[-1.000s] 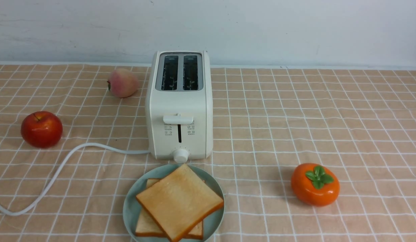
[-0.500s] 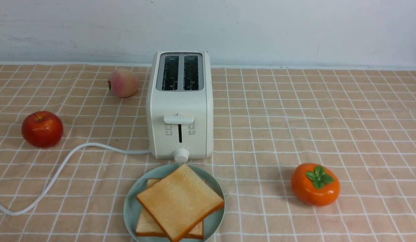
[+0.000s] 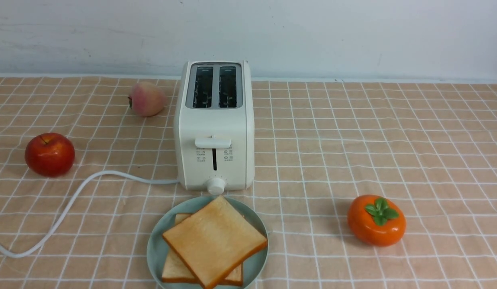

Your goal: Take toasted bread from bread machine on light coffee tablecloth place on plate.

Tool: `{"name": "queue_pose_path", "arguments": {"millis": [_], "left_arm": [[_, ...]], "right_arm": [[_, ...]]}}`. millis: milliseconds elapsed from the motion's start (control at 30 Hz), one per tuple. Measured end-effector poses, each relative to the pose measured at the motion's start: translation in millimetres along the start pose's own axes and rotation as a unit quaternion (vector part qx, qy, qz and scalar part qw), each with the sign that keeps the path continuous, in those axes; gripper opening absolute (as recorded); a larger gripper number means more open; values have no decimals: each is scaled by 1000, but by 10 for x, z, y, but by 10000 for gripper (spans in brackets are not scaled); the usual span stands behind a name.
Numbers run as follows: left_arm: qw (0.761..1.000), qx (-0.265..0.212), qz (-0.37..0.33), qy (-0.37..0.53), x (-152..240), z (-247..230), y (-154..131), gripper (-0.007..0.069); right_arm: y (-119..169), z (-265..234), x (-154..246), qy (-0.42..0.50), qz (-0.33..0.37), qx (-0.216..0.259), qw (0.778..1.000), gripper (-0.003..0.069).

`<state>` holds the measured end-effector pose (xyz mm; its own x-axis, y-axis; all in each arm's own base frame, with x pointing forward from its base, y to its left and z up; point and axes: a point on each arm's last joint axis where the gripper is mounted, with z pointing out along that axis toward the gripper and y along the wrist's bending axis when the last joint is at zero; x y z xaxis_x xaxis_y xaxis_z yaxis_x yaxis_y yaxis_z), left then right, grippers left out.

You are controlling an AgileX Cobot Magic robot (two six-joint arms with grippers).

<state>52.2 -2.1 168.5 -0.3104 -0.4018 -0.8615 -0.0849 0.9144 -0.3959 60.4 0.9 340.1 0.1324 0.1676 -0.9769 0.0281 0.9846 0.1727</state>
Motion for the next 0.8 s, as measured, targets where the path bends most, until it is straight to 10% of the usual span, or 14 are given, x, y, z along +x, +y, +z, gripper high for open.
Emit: {"name": "queue_pose_path", "arguments": {"millis": [800], "left_arm": [[1000, 0, 0, 0, 0, 0, 0, 45]], "right_arm": [[-3, -109, -20, -26, -23, 14, 999, 93]]}}
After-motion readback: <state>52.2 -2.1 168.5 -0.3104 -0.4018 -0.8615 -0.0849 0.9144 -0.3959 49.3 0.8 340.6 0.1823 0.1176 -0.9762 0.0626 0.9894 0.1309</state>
